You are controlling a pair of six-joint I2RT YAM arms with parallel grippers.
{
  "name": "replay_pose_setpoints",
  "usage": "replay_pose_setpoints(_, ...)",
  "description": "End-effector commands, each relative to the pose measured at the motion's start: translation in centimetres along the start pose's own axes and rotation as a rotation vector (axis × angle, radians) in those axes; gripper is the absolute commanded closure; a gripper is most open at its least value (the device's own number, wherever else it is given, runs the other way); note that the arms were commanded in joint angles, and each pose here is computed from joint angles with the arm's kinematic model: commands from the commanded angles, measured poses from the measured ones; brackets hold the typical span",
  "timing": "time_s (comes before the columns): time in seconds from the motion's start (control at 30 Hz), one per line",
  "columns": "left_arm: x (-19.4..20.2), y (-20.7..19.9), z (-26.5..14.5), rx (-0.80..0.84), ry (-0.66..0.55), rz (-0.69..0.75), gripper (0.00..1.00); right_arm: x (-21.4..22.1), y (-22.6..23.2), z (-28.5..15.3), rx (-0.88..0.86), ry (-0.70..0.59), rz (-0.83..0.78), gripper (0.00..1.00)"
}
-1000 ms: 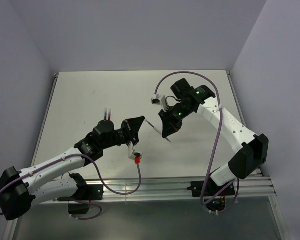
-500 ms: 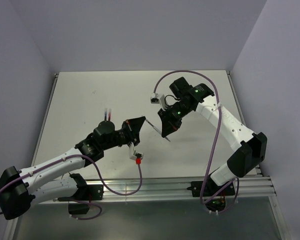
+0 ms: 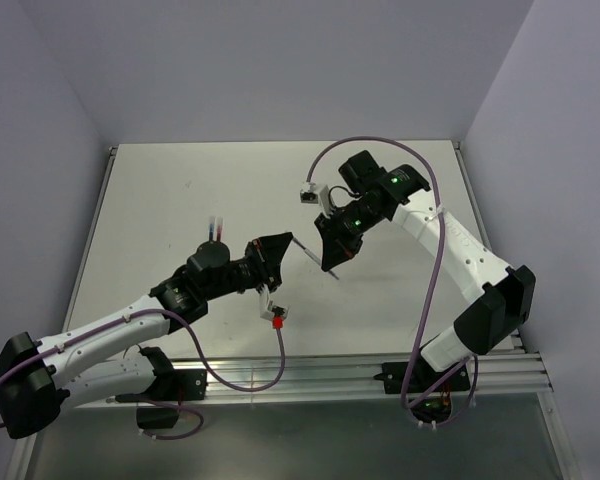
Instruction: Insert the pens into the pen caps
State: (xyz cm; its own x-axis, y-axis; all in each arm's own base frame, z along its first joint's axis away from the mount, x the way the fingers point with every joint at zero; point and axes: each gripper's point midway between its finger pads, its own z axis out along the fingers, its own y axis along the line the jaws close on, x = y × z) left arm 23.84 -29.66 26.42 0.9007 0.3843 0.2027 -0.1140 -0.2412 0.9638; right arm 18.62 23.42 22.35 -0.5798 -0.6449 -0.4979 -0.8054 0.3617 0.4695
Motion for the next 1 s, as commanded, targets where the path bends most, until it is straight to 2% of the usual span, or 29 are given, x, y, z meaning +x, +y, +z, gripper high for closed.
replay_pose_setpoints(0.0, -0.6, 2.4, -0.3, -0.085, -0.033, 0.038, 0.80, -2.7, 0.5, -0.9, 0.005, -0.077, -0.066, 1.00)
replay_pose_setpoints(0.13, -0.4, 2.7, -0.1, -0.090, -0.022, 0.049, 0.73, -3.1, 0.7, -1.0, -0.004, -0.084, -0.069, 1.00)
replay_pose_setpoints(0.47, -0.3, 2.6, 0.1, -0.092, -0.009, 0.114, 0.62, -3.2, 0.7, -1.0, -0.011, -0.084, -0.067, 1.00)
replay_pose_setpoints(0.97, -1.5, 2.0, 0.8, -0.073, -0.057, 0.139, 0.63, -4.1, 1.5, -1.0, -0.053, -0.097, -0.080, 1.00)
